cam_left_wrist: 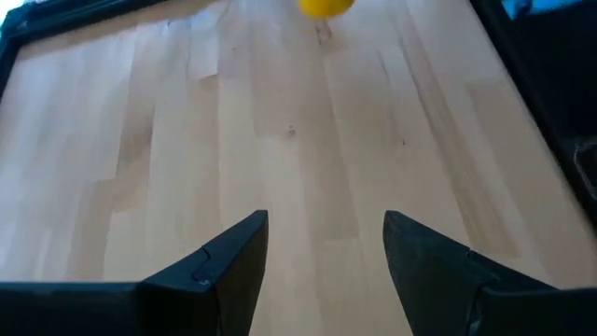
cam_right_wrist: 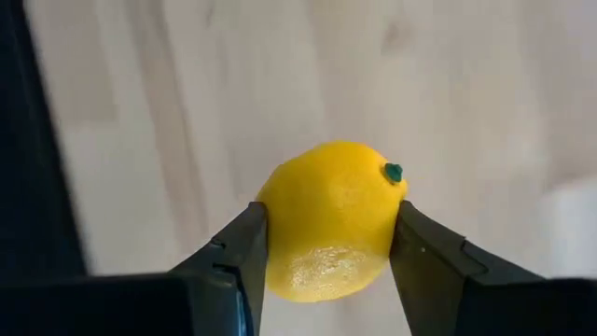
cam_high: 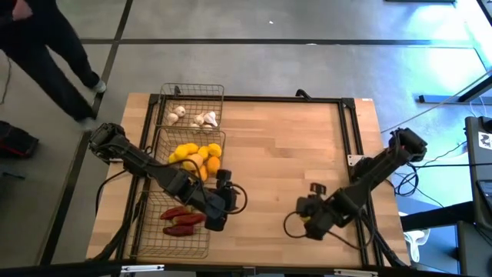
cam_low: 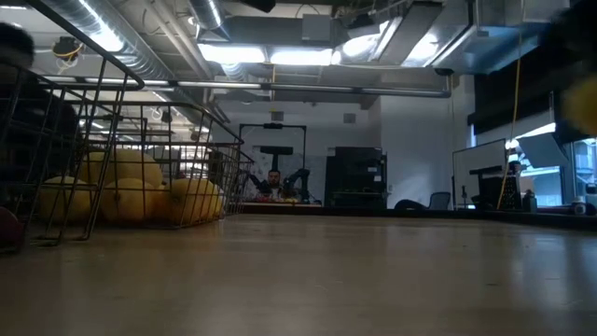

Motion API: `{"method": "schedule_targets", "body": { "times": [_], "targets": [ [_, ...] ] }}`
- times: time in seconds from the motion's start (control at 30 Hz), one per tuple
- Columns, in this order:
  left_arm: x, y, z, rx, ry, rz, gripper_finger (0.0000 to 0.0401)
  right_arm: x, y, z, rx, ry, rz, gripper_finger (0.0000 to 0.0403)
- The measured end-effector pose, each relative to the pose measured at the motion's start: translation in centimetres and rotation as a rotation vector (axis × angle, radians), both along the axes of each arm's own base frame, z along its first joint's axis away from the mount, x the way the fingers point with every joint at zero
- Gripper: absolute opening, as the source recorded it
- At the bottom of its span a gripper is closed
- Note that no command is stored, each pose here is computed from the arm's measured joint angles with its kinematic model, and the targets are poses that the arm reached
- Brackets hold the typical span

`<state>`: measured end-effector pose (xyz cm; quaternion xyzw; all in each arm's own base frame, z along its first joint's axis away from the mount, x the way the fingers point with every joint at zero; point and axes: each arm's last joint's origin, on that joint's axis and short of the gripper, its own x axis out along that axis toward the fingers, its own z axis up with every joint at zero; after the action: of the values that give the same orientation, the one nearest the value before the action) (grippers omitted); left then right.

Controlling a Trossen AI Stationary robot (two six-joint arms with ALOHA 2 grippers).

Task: Sort produce into baskets
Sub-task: Put the lemon in the middle wire basket

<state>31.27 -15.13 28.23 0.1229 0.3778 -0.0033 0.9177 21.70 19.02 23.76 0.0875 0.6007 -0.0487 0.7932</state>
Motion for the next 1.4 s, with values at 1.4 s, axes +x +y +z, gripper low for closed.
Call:
{"method": "schedule_targets", "body": {
  "times": [1.4],
  "targets": [
    [3.3,5.1,-3.7,-0.314,-0.378,0.109,0.0210,7.6,-3.6,5.9,-0.539,-0.769,0.191,0.0170]
  ]
}}
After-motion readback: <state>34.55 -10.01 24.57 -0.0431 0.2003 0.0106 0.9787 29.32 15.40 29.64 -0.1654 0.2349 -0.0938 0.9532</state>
